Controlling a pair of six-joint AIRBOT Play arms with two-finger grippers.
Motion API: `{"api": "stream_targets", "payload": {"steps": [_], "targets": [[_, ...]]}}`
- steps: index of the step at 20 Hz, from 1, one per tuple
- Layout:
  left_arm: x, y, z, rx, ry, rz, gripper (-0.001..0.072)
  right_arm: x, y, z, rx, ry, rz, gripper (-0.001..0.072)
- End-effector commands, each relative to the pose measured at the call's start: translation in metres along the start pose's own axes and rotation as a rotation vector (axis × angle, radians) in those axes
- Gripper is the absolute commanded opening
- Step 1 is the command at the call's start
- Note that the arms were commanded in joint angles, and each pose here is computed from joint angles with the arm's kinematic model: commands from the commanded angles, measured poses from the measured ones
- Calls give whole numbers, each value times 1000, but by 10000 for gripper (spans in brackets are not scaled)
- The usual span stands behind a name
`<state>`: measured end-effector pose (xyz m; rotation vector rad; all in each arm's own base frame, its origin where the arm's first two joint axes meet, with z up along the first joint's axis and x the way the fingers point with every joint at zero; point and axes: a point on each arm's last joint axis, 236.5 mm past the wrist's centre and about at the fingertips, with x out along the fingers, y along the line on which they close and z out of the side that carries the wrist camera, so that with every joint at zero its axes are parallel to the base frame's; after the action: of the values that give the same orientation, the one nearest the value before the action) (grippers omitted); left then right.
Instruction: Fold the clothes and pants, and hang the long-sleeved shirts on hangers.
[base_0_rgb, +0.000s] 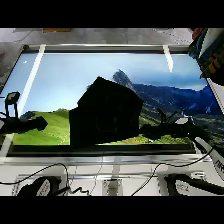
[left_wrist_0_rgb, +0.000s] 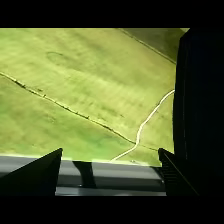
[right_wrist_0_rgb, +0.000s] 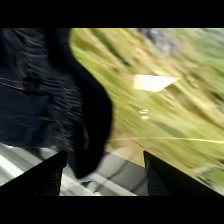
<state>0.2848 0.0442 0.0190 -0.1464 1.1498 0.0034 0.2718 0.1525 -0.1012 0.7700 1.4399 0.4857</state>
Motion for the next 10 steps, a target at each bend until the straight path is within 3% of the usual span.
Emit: {"api": "stream_targets", "payload": {"steps": [1, 10], "targets": [[18, 4, -19, -59, 90, -31, 679, 6, 11, 6, 15, -11, 74, 565], [56, -21, -71, -153, 353, -195, 679, 27, 16, 1, -68, -10, 13, 535]]}}
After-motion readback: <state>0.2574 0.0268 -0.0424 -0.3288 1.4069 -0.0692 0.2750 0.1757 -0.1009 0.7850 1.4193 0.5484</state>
